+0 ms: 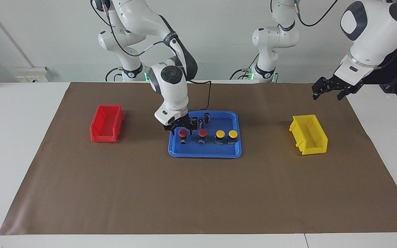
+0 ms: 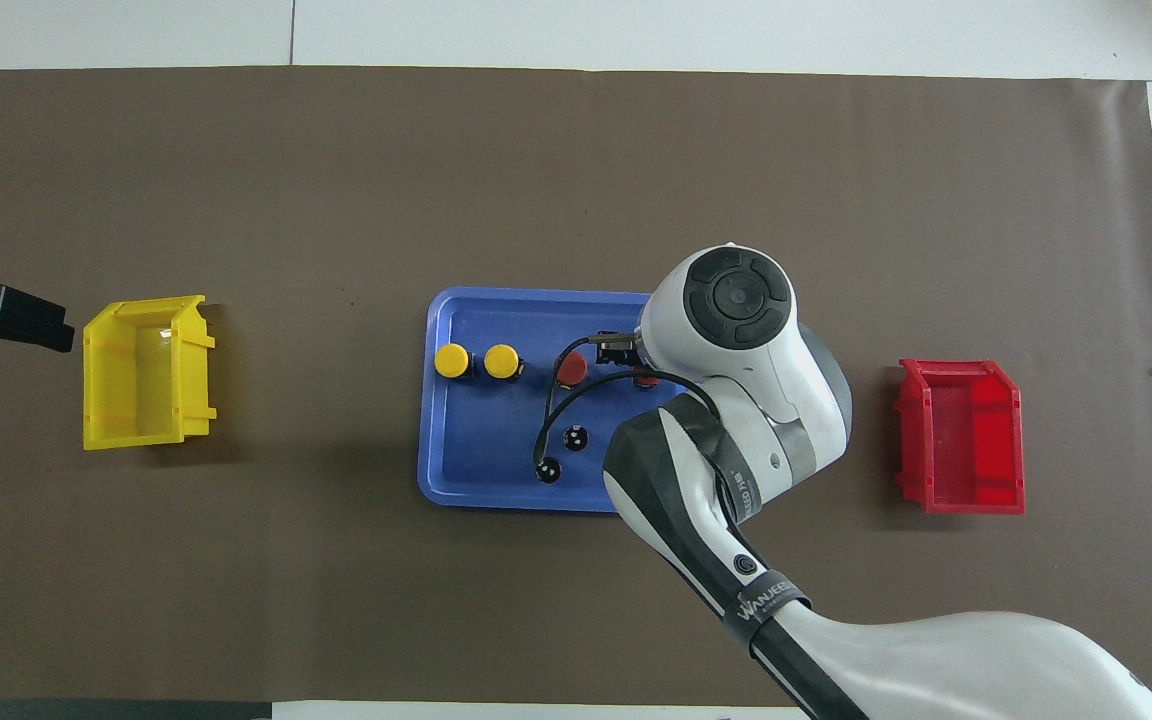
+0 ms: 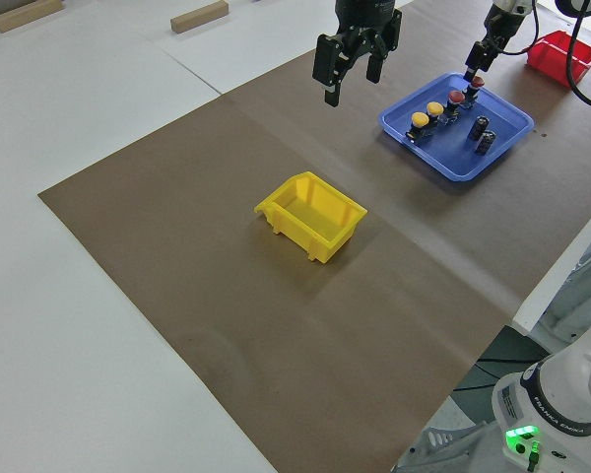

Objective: Sort red and yellow buttons by color
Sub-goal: 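Reach the right gripper over the tray and grasp a red button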

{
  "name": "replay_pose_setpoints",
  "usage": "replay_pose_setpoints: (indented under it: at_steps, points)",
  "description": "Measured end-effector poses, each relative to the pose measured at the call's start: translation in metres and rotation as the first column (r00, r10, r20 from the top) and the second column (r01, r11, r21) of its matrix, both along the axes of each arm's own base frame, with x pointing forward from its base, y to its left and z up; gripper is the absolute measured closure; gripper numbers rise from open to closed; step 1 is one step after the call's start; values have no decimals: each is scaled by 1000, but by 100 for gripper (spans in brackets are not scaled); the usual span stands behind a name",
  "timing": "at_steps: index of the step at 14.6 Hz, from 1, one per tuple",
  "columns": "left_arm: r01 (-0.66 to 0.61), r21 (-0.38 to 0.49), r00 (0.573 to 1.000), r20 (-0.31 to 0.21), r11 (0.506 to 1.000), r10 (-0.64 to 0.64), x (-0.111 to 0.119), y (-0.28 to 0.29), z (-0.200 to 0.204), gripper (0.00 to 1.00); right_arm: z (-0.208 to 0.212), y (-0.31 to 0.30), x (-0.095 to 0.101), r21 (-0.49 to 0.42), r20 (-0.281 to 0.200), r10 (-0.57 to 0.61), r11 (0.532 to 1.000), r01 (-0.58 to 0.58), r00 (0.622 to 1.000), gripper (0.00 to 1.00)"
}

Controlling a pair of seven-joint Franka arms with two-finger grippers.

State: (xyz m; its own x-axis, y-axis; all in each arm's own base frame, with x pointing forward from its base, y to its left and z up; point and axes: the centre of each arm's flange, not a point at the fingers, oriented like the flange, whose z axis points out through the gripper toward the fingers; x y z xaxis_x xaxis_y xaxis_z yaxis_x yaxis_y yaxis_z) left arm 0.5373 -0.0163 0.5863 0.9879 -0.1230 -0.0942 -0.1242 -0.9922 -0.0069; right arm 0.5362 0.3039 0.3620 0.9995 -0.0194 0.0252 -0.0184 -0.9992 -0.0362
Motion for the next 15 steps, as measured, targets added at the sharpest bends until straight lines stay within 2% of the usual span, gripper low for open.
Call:
replay_pose_setpoints:
  at_steps: [13,14,15]
  points:
    - [3,-3,999,42,1000,-3,-2,-1,-15,0,-16,3,-8,-8,31,28,1000,-28,999,39]
    - [4,-3,999,44,1000,-4,-2,-1,-15,0,-16,3,-9,-7,31,29,1000,-29,999,44]
    - [0,-3,999,49,1000,0,-2,-3,-15,0,-16,4,-9,-7,31,30,1000,-29,999,55]
